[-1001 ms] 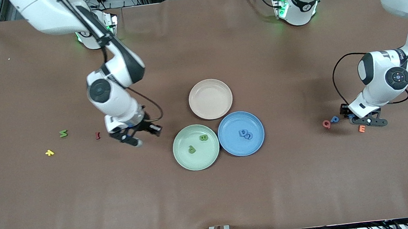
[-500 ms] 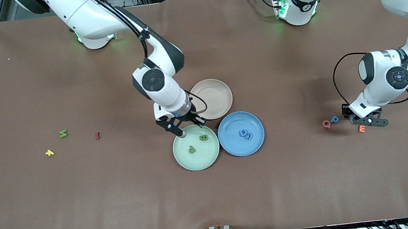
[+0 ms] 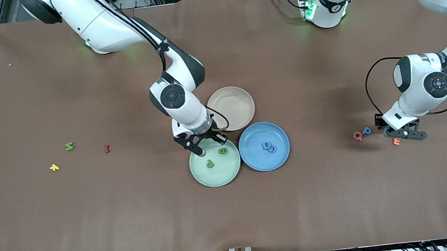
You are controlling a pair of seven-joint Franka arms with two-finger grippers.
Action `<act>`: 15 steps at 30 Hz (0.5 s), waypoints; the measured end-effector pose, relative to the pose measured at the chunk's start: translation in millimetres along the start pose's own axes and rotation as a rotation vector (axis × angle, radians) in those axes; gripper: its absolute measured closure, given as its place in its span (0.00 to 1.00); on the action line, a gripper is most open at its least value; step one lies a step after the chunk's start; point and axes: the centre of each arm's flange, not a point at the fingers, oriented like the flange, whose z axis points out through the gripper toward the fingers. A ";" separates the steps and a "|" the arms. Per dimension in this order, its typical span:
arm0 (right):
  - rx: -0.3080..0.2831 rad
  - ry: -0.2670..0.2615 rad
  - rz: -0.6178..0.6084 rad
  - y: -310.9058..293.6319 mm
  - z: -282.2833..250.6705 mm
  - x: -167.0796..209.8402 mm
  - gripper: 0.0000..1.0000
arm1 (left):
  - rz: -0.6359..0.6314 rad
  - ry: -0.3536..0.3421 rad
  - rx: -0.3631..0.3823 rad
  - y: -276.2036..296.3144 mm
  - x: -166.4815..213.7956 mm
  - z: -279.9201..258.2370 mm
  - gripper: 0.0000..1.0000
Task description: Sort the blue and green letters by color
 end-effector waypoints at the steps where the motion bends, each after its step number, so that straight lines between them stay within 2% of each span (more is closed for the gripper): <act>1: 0.001 0.001 0.001 0.0 -0.3 1.0 0.56 | -0.002 0.000 -0.003 3.8 2.3 -3.7 0.57; 3: 0.001 0.003 0.004 0.1 -1.0 3.3 0.46 | -0.012 0.000 -0.015 15.6 8.8 -11.5 0.57; 4: 0.002 0.004 0.005 0.2 -1.2 4.6 0.36 | -0.020 0.001 -0.020 24.1 13.1 -15.7 0.57; 5: 0.002 0.004 0.006 0.4 -1.4 5.3 0.36 | -0.027 0.001 -0.024 30.2 16.0 -18.5 0.57; 6: 0.002 0.005 0.007 0.5 -1.6 6.4 0.26 | -0.038 0.002 -0.026 39.7 20.2 -22.2 0.57; 13: 0.013 0.014 0.017 -0.5 -9.6 21.6 0.24 | -0.112 0.005 -0.029 120.1 46.3 -43.6 0.57; 15: -0.004 0.015 0.010 0.8 -16.2 30.5 0.24 | -0.135 0.005 -0.029 140.6 50.6 -47.6 0.57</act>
